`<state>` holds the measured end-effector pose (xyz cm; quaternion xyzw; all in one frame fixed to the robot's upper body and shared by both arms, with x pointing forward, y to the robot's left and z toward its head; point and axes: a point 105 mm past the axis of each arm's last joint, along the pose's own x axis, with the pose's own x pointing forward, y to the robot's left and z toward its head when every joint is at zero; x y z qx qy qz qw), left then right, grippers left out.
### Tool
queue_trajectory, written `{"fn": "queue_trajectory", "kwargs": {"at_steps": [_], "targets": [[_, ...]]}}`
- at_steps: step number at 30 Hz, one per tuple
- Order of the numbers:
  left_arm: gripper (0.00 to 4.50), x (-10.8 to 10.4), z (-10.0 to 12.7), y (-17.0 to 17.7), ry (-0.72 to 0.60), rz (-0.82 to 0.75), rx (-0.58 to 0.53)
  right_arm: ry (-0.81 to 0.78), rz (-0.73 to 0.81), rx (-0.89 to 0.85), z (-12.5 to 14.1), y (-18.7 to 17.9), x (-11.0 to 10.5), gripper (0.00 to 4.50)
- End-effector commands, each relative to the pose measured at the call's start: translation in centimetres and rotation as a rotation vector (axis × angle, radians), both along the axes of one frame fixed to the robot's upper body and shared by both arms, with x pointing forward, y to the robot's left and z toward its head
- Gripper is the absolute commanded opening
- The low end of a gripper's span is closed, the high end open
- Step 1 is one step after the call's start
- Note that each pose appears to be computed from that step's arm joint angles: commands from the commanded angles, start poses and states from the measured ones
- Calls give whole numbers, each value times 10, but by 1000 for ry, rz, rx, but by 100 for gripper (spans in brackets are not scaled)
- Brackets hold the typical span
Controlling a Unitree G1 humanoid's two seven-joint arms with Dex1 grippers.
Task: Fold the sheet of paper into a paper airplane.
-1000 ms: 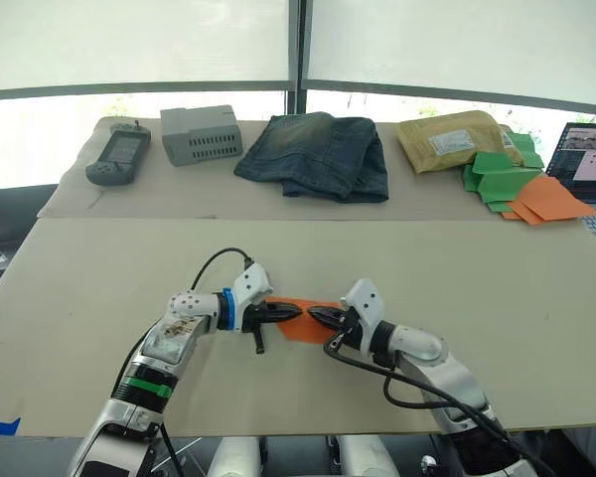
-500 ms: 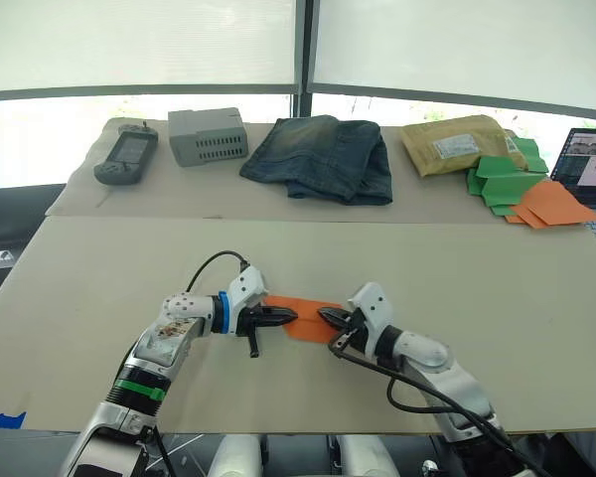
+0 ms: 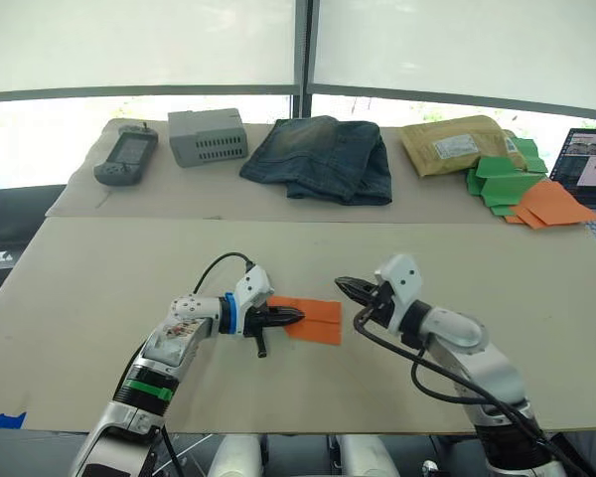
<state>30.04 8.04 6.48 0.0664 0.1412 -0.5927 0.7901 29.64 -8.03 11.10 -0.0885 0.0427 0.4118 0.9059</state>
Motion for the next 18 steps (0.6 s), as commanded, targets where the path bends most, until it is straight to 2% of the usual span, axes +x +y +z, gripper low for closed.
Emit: {"fn": "queue_trajectory", "kwargs": {"at_steps": [1,5,9,15,18], "targets": [[0,2,1,2,8,60,-20,129,10,-35,-30,10,1,3],[0,2,0,17,47,181,-58,219,1,-19,-47,11,5,3],[0,-6,-7,39,79,263,-37,275,-3,-27,-60,9,3,3],[0,-7,-14,75,81,364,34,284,7,-34,-64,8,2,3],[0,3,-7,89,58,434,31,283,9,-38,-64,9,3,3]]}}
